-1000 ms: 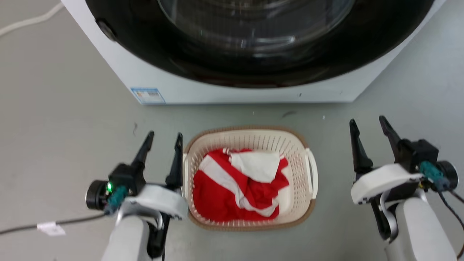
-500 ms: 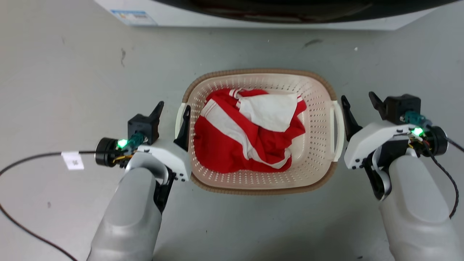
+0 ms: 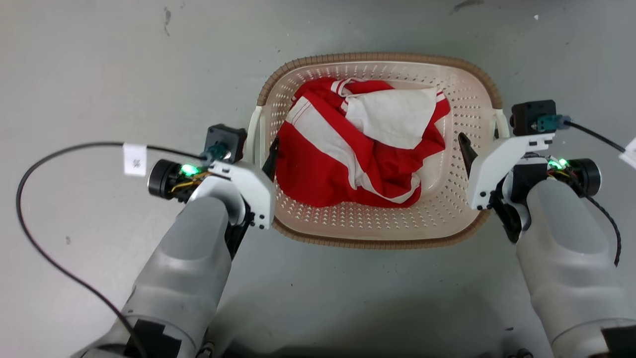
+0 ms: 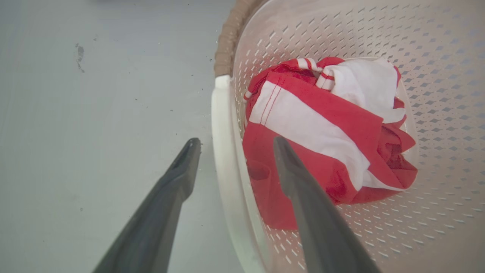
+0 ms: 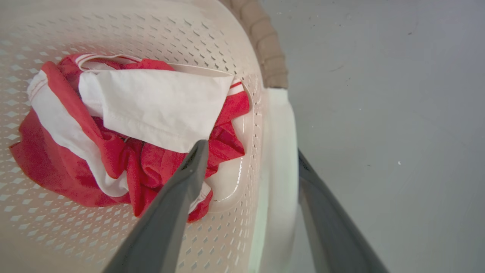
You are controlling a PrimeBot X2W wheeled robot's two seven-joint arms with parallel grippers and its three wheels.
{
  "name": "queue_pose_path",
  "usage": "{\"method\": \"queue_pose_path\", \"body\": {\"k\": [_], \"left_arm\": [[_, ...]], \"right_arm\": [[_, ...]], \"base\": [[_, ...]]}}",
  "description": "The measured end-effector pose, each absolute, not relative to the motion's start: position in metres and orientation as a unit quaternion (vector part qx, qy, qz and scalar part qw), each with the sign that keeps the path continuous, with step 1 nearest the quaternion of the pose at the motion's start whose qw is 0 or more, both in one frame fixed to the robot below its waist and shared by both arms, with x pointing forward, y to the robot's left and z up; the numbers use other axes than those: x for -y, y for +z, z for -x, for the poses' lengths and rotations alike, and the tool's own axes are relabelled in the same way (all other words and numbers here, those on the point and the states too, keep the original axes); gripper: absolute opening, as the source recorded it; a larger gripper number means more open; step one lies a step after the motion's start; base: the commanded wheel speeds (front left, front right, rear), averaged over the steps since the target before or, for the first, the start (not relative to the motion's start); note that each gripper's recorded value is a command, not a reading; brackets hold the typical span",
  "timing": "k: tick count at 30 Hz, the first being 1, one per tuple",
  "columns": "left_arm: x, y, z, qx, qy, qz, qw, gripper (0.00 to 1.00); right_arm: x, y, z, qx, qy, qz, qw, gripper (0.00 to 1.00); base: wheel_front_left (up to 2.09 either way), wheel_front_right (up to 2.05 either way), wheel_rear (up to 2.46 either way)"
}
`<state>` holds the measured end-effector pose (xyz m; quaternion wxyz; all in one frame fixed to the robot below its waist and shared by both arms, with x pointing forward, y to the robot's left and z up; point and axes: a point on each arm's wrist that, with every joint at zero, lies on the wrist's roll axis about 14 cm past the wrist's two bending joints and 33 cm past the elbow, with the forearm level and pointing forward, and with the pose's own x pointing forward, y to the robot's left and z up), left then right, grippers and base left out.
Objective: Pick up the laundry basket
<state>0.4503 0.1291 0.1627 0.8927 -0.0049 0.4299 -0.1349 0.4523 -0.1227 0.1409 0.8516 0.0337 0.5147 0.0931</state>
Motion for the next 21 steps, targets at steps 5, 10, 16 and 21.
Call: {"method": "queue_pose_path", "body": {"k": [5, 10, 16, 21], "left_arm": [[-0.122, 0.151, -0.446, -0.465, -0.149, 0.003, 0.873, 1.00], [-0.117, 0.142, -0.436, -0.503, -0.163, 0.002, 0.849, 1.00], [-0.116, 0.139, -0.429, -0.527, -0.172, 0.007, 0.832, 1.00], [-0.115, 0.137, -0.425, -0.541, -0.169, 0.026, 0.824, 1.00]], "right_arm": [[0.123, 0.126, -0.446, -0.552, 0.095, -0.025, 0.828, 1.00], [0.122, 0.122, -0.447, -0.568, 0.099, -0.019, 0.817, 1.00], [0.124, 0.118, -0.446, -0.581, 0.098, -0.013, 0.808, 1.00], [0.124, 0.116, -0.444, -0.581, 0.097, -0.015, 0.808, 1.00]], "base": [[0.00, 0.00, 0.00], [0.00, 0.00, 0.00], [0.00, 0.00, 0.00], [0.00, 0.00, 0.00]]}}
